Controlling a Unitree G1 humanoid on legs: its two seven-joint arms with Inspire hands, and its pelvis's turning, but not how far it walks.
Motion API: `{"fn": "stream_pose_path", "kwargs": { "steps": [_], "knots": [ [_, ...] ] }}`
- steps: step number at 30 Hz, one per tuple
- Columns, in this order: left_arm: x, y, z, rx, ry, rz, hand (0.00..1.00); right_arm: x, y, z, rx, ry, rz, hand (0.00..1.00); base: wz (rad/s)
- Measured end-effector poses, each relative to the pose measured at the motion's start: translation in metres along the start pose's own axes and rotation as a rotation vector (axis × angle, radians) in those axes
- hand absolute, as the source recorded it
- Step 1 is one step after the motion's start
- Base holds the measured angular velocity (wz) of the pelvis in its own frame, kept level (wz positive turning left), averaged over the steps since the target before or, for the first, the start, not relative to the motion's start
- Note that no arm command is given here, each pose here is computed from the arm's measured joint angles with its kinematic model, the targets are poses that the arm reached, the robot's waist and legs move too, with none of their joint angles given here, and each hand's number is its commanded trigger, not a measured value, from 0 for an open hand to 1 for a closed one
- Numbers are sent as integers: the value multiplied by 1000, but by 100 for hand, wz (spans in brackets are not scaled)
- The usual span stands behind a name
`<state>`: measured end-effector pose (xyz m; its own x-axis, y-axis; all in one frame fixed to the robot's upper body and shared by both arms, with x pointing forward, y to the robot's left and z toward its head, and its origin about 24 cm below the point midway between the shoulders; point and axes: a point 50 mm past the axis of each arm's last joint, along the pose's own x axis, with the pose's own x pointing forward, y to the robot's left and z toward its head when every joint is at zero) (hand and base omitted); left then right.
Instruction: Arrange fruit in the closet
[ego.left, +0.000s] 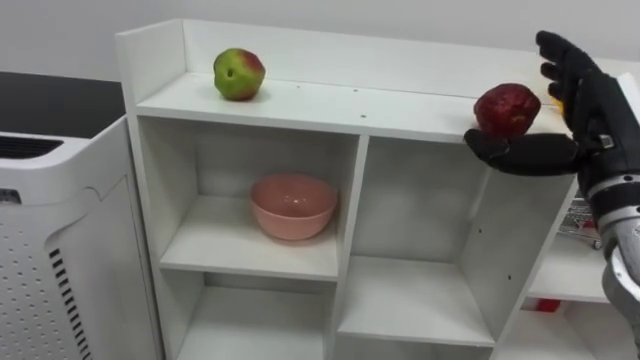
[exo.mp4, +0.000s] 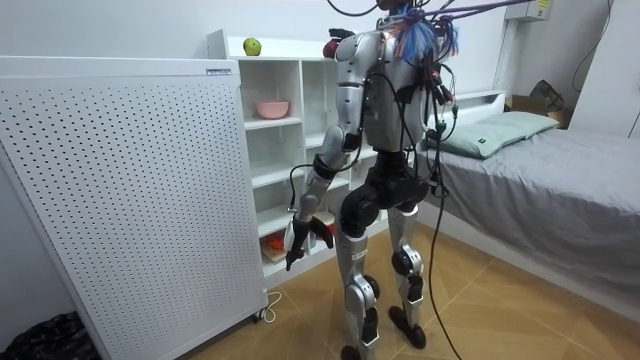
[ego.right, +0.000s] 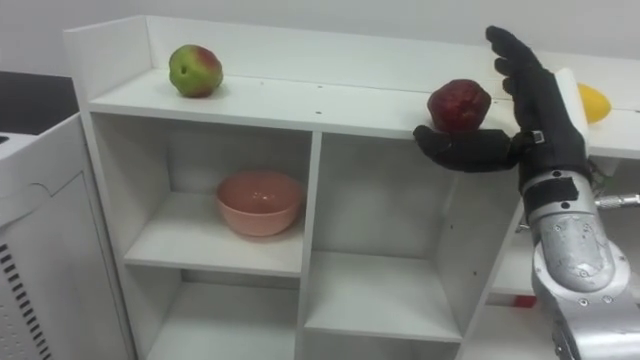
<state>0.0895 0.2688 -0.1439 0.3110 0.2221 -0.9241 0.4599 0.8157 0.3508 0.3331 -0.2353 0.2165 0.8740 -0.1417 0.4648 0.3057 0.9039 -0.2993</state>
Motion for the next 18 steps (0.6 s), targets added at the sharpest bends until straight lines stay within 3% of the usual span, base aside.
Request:
{"fn": "stream_pose_path", "kwargs": {
  "steps": [18],
  "knots": [
    [0,-1,1,-38,5,-15,0,0,-1,-2,-4,6,-19,100,0]
  ]
}}
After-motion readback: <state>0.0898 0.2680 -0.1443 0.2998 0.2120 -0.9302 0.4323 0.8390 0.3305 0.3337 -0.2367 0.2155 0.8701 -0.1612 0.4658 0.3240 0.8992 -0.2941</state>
